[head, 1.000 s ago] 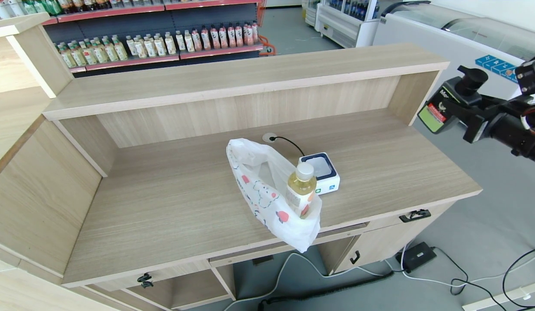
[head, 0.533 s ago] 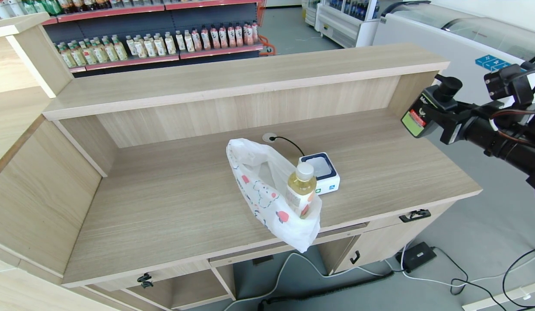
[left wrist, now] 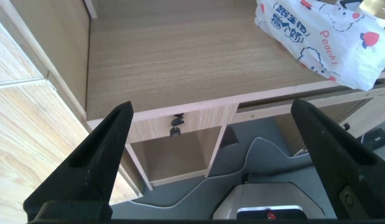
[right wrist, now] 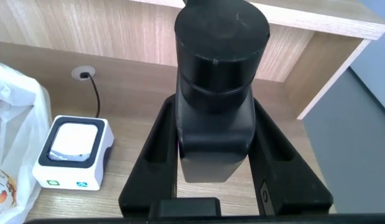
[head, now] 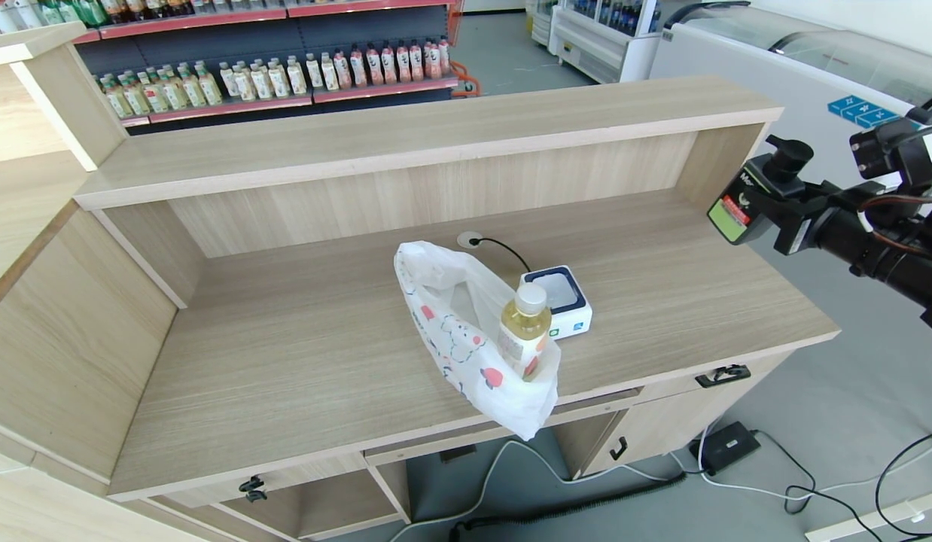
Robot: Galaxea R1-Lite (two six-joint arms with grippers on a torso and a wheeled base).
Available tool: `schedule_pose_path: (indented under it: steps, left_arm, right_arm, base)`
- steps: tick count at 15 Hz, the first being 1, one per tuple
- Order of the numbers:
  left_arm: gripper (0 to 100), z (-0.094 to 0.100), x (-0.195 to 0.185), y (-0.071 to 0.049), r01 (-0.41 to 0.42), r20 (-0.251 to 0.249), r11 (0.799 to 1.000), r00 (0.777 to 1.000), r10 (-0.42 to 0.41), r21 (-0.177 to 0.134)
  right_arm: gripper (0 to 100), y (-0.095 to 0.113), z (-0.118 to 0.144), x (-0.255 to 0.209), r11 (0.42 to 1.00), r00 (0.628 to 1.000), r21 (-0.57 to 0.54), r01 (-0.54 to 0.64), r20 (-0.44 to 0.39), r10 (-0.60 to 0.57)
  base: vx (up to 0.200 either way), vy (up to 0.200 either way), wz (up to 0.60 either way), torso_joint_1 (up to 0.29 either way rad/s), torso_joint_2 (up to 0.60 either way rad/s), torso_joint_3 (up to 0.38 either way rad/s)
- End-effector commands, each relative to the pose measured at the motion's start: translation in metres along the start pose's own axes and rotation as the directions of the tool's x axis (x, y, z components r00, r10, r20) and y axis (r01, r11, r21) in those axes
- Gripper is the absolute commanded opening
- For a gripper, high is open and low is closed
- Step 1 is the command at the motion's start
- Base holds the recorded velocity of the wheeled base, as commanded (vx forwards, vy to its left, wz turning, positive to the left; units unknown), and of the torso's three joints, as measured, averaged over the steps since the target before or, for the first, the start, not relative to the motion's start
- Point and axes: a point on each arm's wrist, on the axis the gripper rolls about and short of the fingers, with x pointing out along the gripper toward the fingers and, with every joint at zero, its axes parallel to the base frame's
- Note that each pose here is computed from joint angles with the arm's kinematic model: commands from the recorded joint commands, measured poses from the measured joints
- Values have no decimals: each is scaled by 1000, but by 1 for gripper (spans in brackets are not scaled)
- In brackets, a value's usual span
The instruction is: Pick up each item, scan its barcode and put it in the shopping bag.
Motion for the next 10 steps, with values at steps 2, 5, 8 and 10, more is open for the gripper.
schedule_pose_path:
  steps: [2,5,8,10]
  left_arm:
    - [100,0,0,0,0,0,1000,1000,0,0]
    - [100,0,0,0,0,0,1000,1000,0,2]
    - [100,0,0,0,-1,0,1000,1000,1,-1]
    - [100,0,0,0,-1,1,1000,1000,1,-1]
  right_arm:
    - [0,6,3,3,999,1000,32,-20,13,20]
    - [0,17,10,9,997,998,58,-56,38,54]
    - [0,27,26,19,991,992,89,-97,93,89]
    - [0,35,35,37,986,986,105,-133,113,121]
  base:
    - [0,200,0,0,7,0]
    - [0,200,0,4,4,5]
    - [0,0,0,0,0,0]
    - [0,0,0,0,0,0]
